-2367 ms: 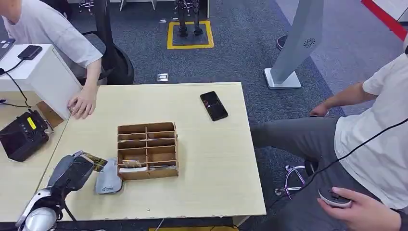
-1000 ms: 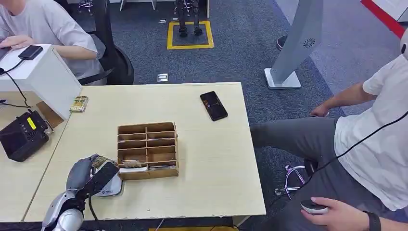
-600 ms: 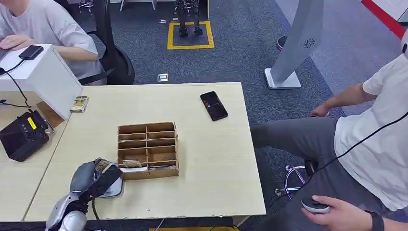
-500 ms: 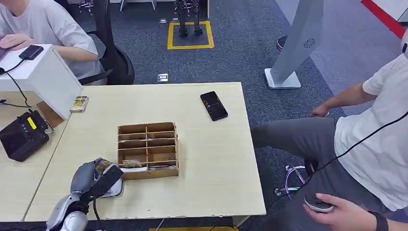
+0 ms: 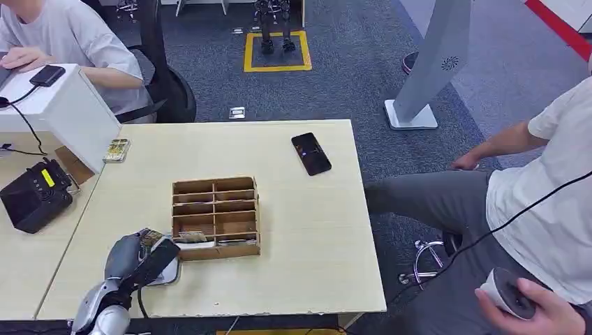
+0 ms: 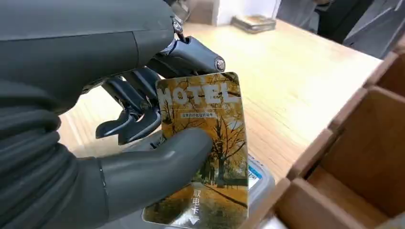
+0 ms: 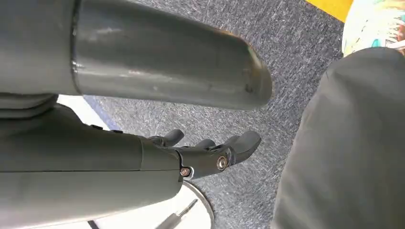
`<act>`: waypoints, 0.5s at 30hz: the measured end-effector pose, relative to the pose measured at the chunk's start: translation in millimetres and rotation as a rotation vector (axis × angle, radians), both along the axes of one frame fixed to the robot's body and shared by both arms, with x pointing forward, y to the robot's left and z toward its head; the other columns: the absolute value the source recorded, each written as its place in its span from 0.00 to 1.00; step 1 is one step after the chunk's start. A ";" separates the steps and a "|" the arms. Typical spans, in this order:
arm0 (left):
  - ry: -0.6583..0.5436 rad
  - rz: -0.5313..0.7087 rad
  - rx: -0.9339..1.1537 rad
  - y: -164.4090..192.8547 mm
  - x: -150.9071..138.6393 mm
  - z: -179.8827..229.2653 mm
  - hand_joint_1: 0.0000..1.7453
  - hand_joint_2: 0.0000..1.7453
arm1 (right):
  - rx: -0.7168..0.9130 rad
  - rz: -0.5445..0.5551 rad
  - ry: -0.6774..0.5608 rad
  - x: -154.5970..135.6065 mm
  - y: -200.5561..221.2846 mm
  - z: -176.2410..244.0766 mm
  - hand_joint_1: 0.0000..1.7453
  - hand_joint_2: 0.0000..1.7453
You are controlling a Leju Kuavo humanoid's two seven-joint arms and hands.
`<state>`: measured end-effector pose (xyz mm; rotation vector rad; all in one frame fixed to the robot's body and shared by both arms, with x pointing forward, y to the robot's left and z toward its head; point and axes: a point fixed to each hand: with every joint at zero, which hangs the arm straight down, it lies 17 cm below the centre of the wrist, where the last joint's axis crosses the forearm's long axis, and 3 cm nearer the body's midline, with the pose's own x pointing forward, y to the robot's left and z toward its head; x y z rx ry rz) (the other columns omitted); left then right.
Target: Pass the card to the sensor for recognition and then transmit it.
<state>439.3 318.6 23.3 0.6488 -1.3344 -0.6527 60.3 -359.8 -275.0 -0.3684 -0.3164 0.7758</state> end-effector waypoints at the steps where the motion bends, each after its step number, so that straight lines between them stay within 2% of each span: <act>1: 0.005 -0.011 -0.058 -3.8 0.0 -0.2 1.00 1.00 | 0.000 0.000 0.000 0.0 0.0 0.0 0.00 0.00; 3: -0.008 -0.028 -0.210 -12.1 0.3 5.4 1.00 1.00 | 0.001 0.001 -0.003 0.4 0.3 0.1 0.00 0.00; 7: -0.174 0.014 -0.591 -11.1 10.1 54.6 1.00 1.00 | -0.002 0.007 -0.010 1.9 0.1 0.6 0.00 0.00; 15: -0.483 0.066 -0.828 27.0 41.2 158.1 1.00 1.00 | -0.002 0.031 -0.011 4.0 1.9 0.7 0.00 0.00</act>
